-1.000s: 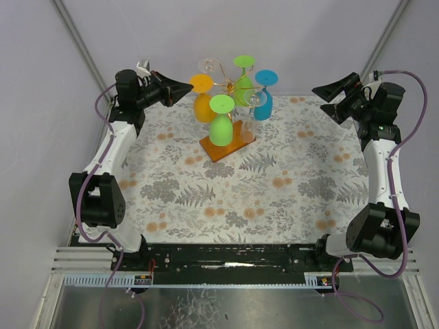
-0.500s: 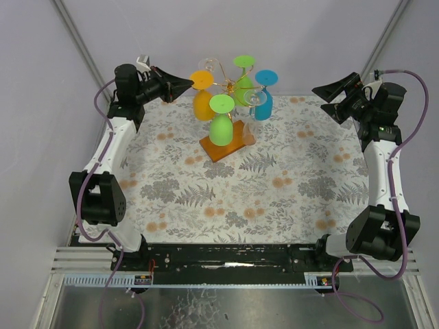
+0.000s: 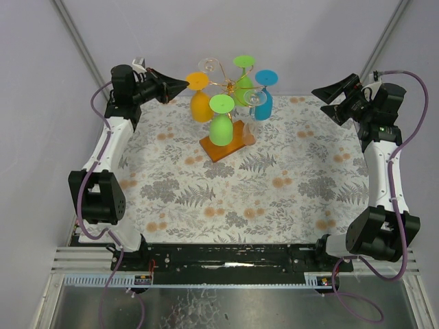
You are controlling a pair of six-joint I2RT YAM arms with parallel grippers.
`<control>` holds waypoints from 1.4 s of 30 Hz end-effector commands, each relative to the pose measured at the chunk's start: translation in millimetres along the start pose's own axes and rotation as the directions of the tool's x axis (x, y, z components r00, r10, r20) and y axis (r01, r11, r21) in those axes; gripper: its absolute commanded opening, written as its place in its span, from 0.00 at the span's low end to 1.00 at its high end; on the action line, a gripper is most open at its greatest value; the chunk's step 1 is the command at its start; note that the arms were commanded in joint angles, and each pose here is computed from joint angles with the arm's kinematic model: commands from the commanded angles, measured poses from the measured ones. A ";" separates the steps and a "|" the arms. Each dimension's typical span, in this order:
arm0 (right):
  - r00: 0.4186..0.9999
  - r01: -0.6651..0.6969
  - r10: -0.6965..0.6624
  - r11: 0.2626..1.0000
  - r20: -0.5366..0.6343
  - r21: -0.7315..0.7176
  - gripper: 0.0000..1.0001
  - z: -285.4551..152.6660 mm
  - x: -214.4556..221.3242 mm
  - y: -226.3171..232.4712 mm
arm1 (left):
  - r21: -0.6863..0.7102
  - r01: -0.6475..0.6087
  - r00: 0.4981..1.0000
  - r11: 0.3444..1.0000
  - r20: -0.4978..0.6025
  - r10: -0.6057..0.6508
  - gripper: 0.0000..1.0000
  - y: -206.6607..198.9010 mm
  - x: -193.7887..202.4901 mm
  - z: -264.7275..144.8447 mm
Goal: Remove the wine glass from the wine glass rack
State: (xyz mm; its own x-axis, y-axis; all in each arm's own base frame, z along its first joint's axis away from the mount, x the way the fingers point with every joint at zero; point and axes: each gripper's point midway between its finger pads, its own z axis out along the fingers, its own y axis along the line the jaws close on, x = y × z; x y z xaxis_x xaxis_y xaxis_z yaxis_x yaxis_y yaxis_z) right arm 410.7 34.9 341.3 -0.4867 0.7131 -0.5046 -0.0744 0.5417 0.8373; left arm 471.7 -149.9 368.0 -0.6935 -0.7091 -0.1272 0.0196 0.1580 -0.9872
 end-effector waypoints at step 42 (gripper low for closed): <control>0.999 0.042 -0.042 0.998 0.000 -0.056 0.99 -10.3 6.0 18.9 | 0.077 -0.091 0.993 0.993 -0.070 0.097 0.00 -36.1 42.5 0.1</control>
State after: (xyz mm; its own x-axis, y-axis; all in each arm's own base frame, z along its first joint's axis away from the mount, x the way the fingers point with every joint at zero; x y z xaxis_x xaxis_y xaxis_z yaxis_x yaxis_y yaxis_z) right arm 408.4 35.7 334.7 -0.4940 0.7147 -0.4951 -0.0628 0.5386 0.8402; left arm 462.1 -184.2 374.2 -0.7382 -0.6538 -0.1661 0.0646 0.1766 -0.9822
